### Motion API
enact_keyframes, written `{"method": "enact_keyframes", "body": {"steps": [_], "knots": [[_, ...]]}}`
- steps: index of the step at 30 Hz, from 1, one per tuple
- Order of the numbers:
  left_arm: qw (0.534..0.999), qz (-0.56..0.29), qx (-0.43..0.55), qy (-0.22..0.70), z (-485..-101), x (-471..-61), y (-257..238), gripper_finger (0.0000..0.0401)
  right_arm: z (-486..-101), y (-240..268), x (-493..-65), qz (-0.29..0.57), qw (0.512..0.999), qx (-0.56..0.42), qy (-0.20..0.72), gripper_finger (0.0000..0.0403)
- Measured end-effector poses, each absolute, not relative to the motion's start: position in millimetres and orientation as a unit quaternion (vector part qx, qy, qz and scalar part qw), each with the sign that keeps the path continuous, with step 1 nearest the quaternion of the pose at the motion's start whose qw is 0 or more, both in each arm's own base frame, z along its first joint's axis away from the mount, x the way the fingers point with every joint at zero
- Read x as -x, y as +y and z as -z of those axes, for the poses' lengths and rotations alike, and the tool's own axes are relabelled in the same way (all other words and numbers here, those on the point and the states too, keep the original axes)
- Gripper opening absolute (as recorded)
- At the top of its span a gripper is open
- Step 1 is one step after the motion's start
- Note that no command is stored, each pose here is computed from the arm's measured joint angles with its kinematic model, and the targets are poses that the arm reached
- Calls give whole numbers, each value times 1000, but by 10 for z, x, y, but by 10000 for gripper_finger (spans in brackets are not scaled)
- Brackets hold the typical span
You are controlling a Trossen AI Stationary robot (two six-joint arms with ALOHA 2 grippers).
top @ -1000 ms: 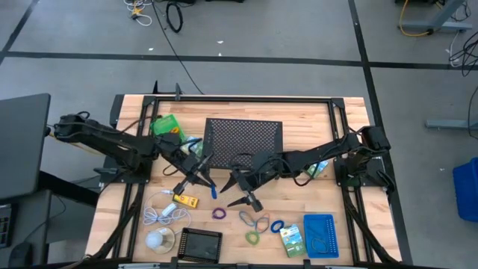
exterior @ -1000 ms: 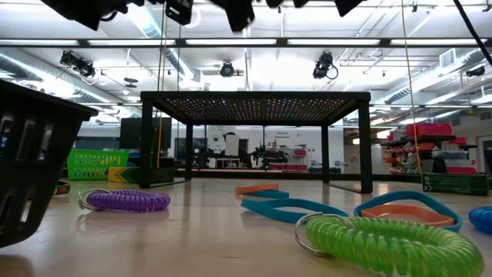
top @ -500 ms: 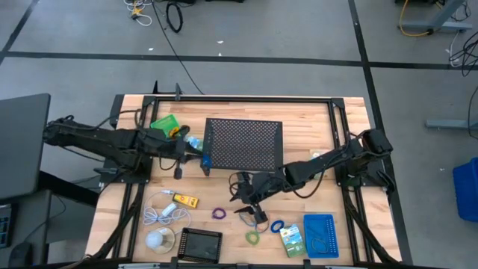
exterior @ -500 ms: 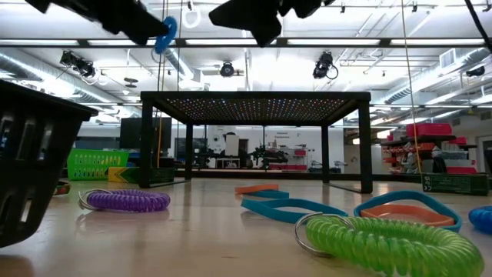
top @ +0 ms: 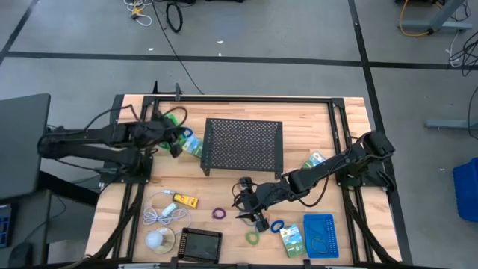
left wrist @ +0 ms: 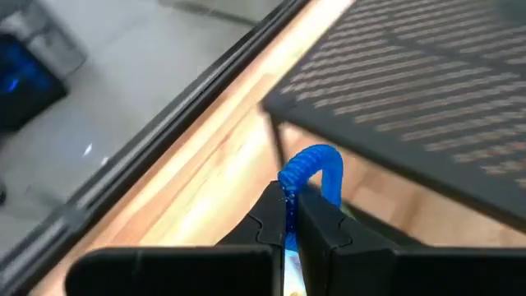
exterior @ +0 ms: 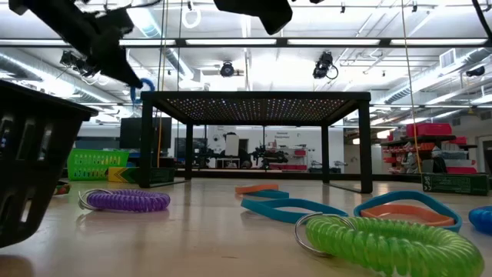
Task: Pick & Place Office Desk Supplies
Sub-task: Put the blue spring keychain into the green bin
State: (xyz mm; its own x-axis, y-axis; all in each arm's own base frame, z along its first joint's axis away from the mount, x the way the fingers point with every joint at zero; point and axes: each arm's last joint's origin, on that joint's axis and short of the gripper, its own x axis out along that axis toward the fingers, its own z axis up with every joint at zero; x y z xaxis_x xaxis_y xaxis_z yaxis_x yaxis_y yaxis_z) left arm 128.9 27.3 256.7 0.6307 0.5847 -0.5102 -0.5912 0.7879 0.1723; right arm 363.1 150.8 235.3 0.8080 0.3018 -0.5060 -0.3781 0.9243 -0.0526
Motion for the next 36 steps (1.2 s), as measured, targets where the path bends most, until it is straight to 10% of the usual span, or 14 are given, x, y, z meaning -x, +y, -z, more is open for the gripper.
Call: {"method": "enact_keyframes", "body": {"steps": [23,36], "knots": [[703,-499,118,494,-1923,-1383,1082,13,-2318,1500,-3611,-172,944,55,277,192],[701,-528,89,471,-1920,-1445,1155,151,-2314,1516,-3601,-173,943,54,280,192]]}}
